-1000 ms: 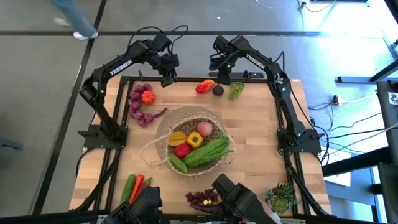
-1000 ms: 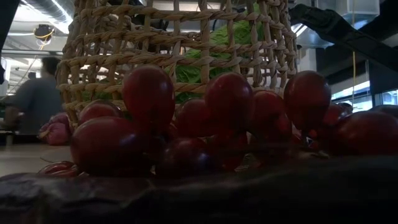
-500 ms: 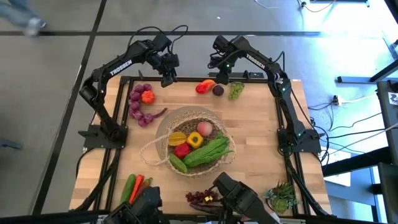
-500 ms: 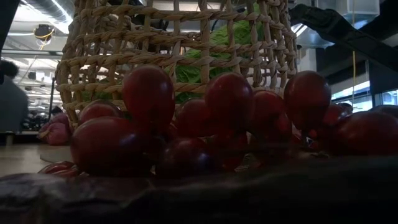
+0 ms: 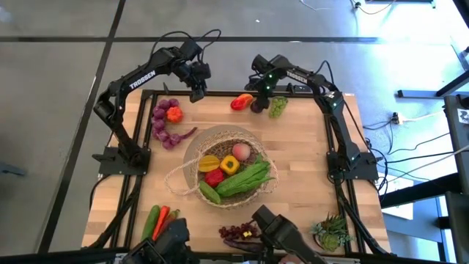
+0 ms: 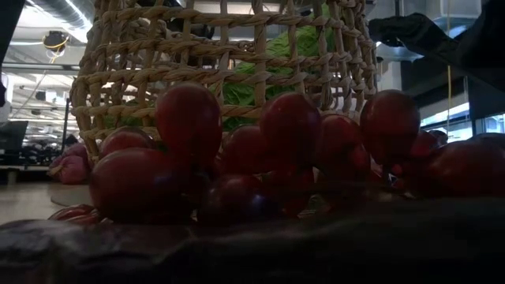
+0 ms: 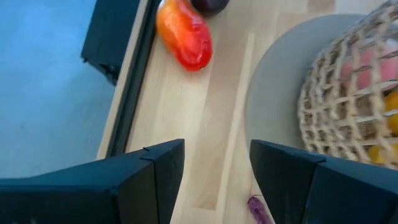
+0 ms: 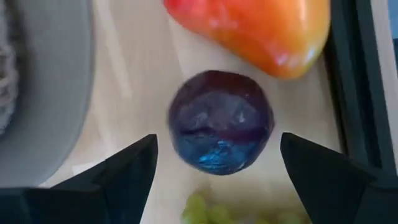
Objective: Build produce basket
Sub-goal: Put the purple plum into the brown basket
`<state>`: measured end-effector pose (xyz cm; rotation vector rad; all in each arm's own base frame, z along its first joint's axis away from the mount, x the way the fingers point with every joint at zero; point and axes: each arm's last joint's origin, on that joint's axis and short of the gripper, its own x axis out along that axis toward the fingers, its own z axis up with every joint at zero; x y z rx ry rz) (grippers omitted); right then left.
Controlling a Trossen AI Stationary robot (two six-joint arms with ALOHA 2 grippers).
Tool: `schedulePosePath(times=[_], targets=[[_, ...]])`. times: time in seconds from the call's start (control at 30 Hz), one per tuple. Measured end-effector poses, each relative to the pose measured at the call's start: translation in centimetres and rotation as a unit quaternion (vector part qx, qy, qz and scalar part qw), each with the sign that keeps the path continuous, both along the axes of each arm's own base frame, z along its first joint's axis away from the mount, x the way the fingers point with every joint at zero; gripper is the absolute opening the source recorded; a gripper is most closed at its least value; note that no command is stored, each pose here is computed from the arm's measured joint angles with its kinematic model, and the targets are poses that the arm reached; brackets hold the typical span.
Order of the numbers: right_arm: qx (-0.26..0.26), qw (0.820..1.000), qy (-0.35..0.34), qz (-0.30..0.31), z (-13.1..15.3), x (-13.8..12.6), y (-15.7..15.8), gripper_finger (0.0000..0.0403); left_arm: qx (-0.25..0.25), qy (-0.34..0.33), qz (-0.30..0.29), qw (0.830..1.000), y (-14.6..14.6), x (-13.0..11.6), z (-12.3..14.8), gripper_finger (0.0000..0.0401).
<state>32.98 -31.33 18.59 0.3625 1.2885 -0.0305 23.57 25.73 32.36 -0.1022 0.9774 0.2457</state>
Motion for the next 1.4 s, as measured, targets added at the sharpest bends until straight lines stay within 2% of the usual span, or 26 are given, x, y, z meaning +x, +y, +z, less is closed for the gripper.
schedulePosePath(times=[0.3, 0.73, 1.1, 1.4], targets=[[-0.013, 1.000, -0.014, 0.003, -1.9, 0.3, 0.1, 0.0332, 0.031, 0.035, 0.027, 0.999, 0.2, -0.2, -0.1, 0.0171], [-0.030, 0.999, -0.036, 0.004, -3.5, 0.6, 0.2, 0.0331, 0.032, 0.036, 0.027, 0.998, 0.2, -0.2, -0.1, 0.0171], [-0.027, 0.999, -0.046, 0.007, -3.5, 1.5, 1.0, 0.0265, 0.033, 0.035, 0.027, 0.998, 0.2, -0.2, 0.0, 0.0171], [-0.011, 0.999, -0.032, -0.018, -2.8, 1.2, 1.5, 0.0261, 0.033, 0.035, 0.028, 0.998, 0.3, -0.2, 0.0, 0.0171]])
